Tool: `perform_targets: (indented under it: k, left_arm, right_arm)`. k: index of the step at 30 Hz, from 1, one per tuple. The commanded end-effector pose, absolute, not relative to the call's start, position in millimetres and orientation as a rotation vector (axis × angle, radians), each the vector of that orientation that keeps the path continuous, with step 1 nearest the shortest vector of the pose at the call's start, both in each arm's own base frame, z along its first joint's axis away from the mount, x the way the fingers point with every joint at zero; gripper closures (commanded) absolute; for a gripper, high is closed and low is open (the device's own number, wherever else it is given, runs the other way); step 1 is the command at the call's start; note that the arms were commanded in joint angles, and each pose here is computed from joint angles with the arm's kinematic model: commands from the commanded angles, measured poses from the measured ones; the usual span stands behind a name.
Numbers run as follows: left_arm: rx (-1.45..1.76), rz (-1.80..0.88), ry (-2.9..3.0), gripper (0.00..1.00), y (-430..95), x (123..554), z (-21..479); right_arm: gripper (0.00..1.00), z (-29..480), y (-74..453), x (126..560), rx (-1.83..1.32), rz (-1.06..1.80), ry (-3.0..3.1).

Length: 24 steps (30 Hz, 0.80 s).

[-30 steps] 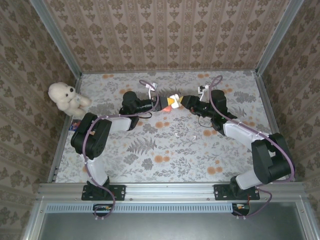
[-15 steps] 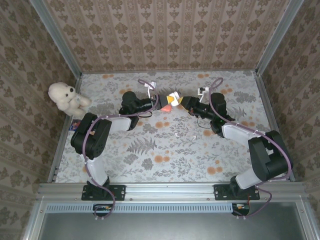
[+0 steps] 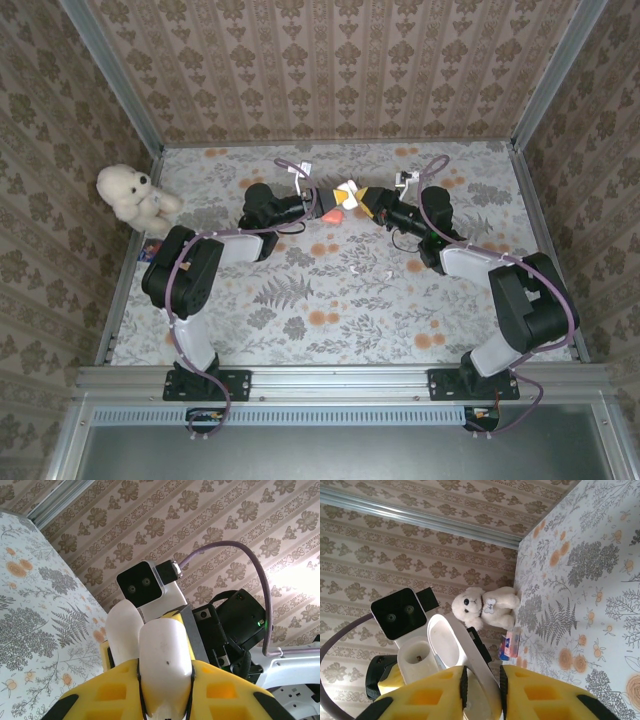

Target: Insert wireless bluetooth earbuds into charging case

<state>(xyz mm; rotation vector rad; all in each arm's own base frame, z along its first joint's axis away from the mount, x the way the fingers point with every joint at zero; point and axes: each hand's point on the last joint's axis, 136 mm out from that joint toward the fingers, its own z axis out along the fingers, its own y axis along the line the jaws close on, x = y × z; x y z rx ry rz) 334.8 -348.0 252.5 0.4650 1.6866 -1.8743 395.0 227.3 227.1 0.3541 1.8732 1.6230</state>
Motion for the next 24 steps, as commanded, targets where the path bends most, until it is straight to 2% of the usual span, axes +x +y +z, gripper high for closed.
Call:
perform_targets:
  k: [1,6,9,11,17,19,24]
  left_arm:
    - [0.549,-1.866,1.595,1.00,-354.4,326.1,271.3]
    - [0.549,-1.871,1.603,1.00,-356.3,325.7,268.4]
    - [0.545,-1.873,1.610,0.90,-356.8,325.7,266.0]
    - [0.538,-1.870,1.616,0.78,-356.5,326.4,263.5]
    - [0.487,-1.840,1.627,0.52,-345.9,334.2,259.5]
    - [0.471,-1.827,1.632,0.46,-339.0,337.6,258.8]
    - [0.441,-1.770,1.670,0.40,-315.7,350.8,258.0]
  right_arm:
    - [0.78,251.4,235.6,394.2,0.278,1.678,1.811]
    - [0.90,253.6,235.5,396.0,0.282,1.676,1.810]
    - [0.96,256.1,235.0,398.6,0.289,1.668,1.812]
    - [1.00,256.2,234.3,400.5,0.295,1.659,1.820]
    - [1.00,251.9,227.4,407.4,0.311,1.560,1.901]
    - [1.00,253.5,223.5,409.0,0.300,1.514,1.932]
    - [1.00,249.7,212.0,411.3,0.267,1.376,2.034]
